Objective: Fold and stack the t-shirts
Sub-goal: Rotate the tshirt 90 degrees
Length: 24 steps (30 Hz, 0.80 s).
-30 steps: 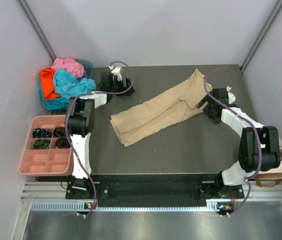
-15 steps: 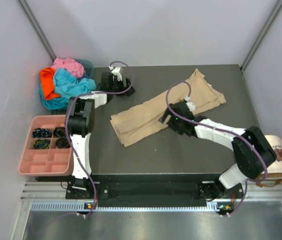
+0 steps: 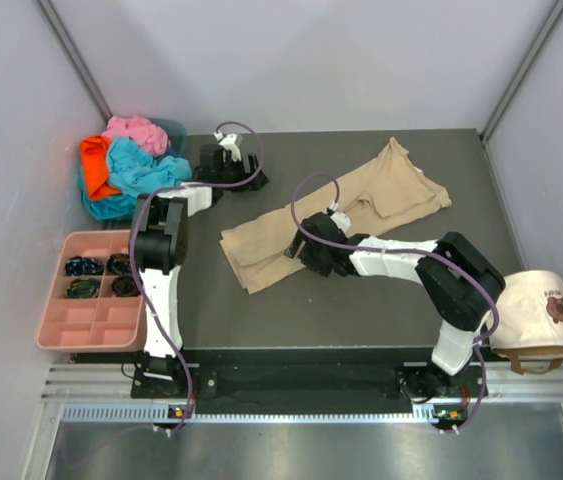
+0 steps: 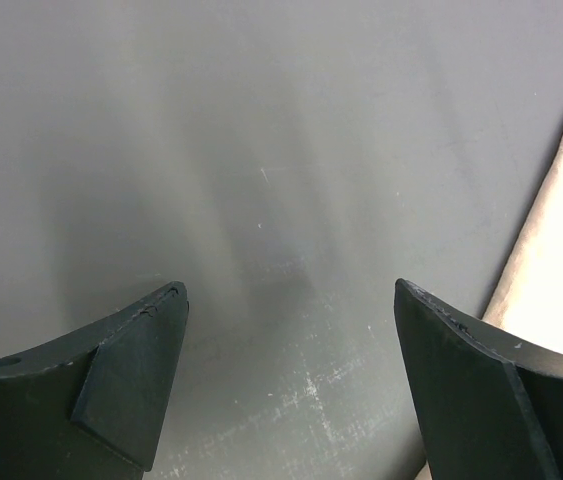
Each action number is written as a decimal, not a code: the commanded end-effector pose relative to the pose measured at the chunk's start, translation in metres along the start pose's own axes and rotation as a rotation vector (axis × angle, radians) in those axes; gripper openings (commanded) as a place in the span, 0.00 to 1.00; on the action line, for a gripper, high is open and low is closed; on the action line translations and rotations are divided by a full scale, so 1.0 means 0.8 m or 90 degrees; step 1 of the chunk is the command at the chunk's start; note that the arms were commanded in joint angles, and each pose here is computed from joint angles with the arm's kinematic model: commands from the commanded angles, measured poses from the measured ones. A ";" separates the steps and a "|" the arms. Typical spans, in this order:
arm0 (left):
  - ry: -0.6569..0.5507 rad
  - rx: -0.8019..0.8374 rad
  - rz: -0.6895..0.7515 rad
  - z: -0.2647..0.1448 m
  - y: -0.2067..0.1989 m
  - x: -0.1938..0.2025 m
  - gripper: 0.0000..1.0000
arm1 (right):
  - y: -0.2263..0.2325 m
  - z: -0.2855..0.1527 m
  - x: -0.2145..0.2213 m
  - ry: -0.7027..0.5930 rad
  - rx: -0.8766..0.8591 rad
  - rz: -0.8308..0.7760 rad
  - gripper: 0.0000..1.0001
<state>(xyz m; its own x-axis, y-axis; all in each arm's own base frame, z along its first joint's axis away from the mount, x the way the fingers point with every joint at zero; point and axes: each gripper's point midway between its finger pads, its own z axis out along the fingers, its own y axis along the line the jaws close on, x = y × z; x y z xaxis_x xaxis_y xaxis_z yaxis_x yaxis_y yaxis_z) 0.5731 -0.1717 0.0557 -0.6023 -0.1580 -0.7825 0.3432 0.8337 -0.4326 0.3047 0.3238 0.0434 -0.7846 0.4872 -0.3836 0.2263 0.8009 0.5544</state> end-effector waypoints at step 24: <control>-0.043 0.021 0.002 -0.014 -0.010 -0.038 0.88 | 0.009 0.005 0.072 0.071 0.012 -0.056 0.00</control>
<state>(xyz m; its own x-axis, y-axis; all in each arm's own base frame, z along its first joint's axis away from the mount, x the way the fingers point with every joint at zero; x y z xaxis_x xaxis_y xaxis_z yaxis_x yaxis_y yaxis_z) 0.5740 -0.1681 0.0562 -0.6064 -0.1752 -0.7756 0.3305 0.8316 -0.4463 0.2682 0.3590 0.0229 -0.8609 0.3806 -0.3377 0.1684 0.8394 0.5168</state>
